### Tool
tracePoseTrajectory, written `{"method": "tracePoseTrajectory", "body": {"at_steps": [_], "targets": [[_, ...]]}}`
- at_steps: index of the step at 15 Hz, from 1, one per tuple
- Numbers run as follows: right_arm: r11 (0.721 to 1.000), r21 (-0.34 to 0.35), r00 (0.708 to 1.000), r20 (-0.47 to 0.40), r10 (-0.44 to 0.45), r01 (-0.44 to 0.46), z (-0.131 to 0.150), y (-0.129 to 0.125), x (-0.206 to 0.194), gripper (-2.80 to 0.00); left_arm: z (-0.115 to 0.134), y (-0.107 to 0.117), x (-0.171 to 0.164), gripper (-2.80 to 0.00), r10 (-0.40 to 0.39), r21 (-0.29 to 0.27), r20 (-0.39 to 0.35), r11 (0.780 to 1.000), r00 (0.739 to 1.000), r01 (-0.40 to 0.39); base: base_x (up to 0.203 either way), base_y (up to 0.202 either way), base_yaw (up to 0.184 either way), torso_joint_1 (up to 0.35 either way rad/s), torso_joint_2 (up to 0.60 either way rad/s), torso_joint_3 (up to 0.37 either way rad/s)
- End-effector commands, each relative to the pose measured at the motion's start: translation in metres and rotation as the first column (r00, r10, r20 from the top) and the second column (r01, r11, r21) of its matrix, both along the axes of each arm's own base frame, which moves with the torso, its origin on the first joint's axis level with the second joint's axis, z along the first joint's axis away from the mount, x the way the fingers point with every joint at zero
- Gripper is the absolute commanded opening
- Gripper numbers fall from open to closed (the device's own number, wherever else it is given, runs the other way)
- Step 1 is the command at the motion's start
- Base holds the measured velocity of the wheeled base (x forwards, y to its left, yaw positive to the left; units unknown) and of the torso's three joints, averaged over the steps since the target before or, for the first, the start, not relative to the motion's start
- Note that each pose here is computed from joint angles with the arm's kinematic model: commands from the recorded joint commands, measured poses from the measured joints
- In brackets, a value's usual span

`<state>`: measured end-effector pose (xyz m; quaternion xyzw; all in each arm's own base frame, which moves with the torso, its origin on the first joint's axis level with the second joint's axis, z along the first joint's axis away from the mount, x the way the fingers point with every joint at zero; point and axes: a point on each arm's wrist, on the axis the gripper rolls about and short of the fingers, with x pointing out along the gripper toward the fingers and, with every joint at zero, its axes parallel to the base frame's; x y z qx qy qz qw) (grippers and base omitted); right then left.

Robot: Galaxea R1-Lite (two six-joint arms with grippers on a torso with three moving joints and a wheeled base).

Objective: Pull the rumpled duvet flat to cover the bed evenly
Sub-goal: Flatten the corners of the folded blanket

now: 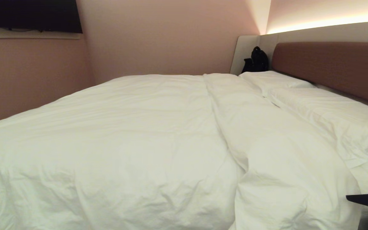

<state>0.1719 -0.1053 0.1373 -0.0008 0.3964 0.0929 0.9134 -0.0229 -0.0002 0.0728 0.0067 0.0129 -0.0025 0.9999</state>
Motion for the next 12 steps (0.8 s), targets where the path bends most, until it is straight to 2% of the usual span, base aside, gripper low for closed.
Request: {"method": "tracePoseTrajectory", "body": {"at_steps": [1, 8, 12], "targets": [[0.999, 0.044, 0.999, -0.033, 0.026, -0.025, -0.011, -0.001, 0.007, 0.0, 0.0, 0.0, 0.0, -2.8, 0.0, 0.0, 0.0, 1.0, 1.0, 0.0, 0.0, 0.0, 0.0, 0.0, 0.0, 0.0], [0.993, 0.044, 0.994, -0.017, 0.112, -0.112, -0.008, 0.014, 0.014, 0.0, 0.0, 0.0, 0.0, -2.8, 0.0, 0.0, 0.0, 1.0, 1.0, 0.0, 0.0, 0.0, 0.0, 0.0, 0.0, 0.0], [0.985, 0.068, 0.984, -0.065, 0.164, -0.159, -0.023, 0.021, 0.032, 0.0, 0.0, 0.0, 0.0, -2.8, 0.0, 0.0, 0.0, 1.0, 1.0, 0.0, 0.0, 0.0, 0.0, 0.0, 0.0, 0.0]]}}
